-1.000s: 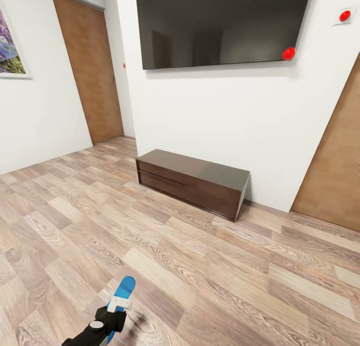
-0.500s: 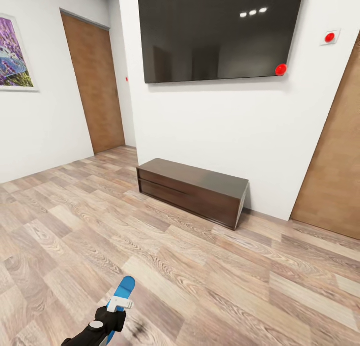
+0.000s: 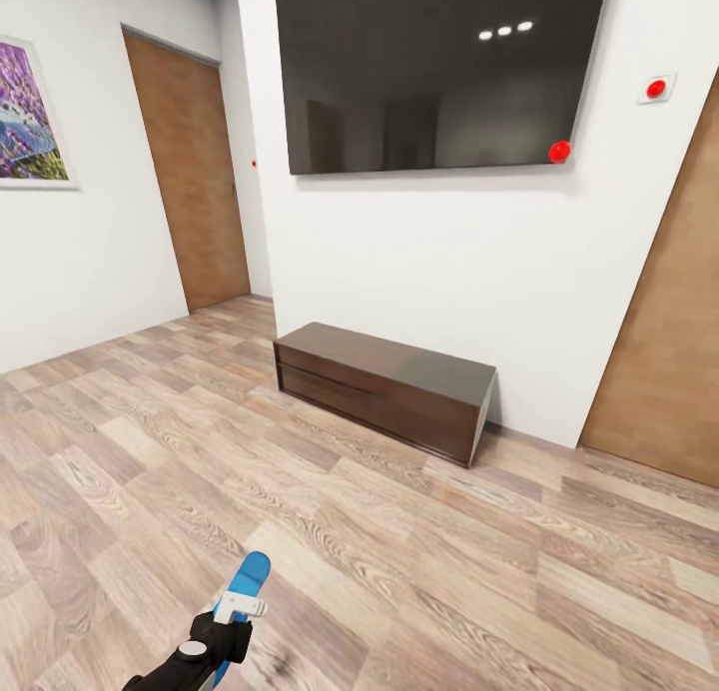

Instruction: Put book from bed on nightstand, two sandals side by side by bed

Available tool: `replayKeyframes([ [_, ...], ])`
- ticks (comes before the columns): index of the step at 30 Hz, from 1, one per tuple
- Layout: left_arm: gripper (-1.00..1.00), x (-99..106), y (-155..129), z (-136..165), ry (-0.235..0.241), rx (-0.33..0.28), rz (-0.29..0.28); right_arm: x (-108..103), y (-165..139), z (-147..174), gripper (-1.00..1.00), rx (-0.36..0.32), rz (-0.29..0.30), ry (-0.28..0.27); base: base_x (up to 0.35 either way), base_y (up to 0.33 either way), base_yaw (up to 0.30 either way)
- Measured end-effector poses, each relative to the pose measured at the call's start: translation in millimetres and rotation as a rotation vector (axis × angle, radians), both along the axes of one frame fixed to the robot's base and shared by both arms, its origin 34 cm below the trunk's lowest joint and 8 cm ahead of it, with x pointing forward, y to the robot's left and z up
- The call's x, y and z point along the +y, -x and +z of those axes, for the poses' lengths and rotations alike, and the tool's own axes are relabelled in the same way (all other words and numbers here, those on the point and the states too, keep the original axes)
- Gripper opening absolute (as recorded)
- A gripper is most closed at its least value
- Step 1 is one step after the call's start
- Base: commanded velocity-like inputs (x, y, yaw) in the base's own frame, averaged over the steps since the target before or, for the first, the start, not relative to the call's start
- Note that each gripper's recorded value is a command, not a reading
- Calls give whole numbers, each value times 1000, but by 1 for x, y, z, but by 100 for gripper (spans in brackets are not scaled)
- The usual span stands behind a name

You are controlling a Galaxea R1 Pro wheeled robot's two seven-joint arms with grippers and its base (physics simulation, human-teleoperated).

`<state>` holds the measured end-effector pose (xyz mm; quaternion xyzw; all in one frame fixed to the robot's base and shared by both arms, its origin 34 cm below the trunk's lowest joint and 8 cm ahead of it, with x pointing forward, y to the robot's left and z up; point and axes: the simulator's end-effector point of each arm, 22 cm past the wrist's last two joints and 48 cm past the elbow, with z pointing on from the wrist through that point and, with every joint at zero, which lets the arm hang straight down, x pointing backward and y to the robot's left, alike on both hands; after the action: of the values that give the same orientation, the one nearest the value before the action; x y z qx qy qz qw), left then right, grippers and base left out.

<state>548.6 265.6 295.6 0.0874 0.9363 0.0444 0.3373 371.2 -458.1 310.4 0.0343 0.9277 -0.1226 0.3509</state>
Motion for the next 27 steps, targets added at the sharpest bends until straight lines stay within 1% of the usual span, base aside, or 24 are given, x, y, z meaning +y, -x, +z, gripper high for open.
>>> replayKeyframes([
  [23,-100,1,-8,48,2,6,5,0,-9,48,100,10,-1,-2,0,0,0],
  [27,-100,1,-8,56,13,2,18,0,-10,56,100,13,-2,-2,0,0,0],
])
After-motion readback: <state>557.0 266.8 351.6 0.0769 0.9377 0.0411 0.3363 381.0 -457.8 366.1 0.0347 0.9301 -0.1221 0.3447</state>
